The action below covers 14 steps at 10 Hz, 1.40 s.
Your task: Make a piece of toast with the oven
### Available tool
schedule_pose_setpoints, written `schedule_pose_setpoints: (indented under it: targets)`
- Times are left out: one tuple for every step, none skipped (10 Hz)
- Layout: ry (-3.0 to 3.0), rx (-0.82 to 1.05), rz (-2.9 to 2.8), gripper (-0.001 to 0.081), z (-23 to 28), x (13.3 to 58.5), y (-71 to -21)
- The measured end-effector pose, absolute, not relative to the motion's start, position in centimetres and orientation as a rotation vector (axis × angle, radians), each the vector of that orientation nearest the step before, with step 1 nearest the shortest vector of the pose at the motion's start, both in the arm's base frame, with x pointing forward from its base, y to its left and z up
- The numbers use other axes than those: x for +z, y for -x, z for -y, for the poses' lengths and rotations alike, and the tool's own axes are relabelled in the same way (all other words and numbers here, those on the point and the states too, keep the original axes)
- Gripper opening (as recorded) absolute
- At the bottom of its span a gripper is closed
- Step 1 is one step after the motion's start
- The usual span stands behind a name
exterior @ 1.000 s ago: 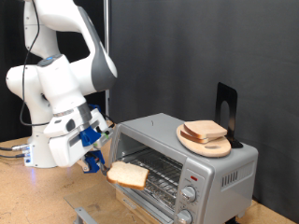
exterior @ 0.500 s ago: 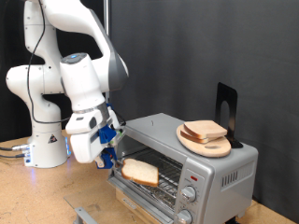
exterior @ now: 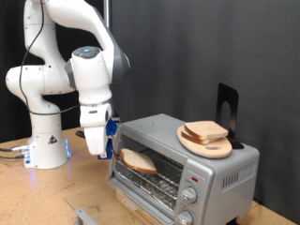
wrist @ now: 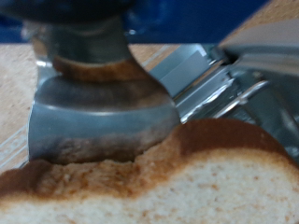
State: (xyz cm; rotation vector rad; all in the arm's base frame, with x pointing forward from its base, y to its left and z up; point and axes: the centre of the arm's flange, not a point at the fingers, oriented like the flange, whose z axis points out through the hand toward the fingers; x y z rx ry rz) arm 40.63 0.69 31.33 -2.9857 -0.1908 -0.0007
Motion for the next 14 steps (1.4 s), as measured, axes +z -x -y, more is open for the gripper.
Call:
schedule_pose_setpoints:
  targets:
    - [2.992,0.022,0.171,0.0393,-1.1,31.4,-40.5]
    - [2.997,0.042,0.132,0.0393,-1.4,31.5,-40.5]
    - [3.006,0.058,0.086,0.0393,-1.5,31.6,-40.7]
    - [3.017,0.085,0.033,0.0393,-1.6,31.8,-40.9]
    - [3.019,0.105,-0.013,0.0393,-1.6,32.1,-41.2]
    - [3.019,0.111,-0.053,0.0393,-1.6,32.4,-41.7]
    - [3.021,0.108,-0.093,0.0393,-1.8,32.7,-42.3]
    - [3.021,0.110,-0.131,0.0393,-2.1,32.7,-42.9]
    - [3.017,0.106,-0.151,0.0393,-2.5,32.9,-43.6]
    - [3.012,0.097,-0.156,0.0393,-2.7,33.0,-44.2]
    - [3.009,0.088,-0.154,0.0393,-2.8,33.1,-44.7]
    - [3.007,0.084,-0.152,0.0393,-2.8,33.2,-44.9]
    - [3.010,0.085,-0.140,0.0393,-2.7,33.2,-44.9]
    - [3.017,0.091,-0.116,0.0393,-2.2,33.0,-44.7]
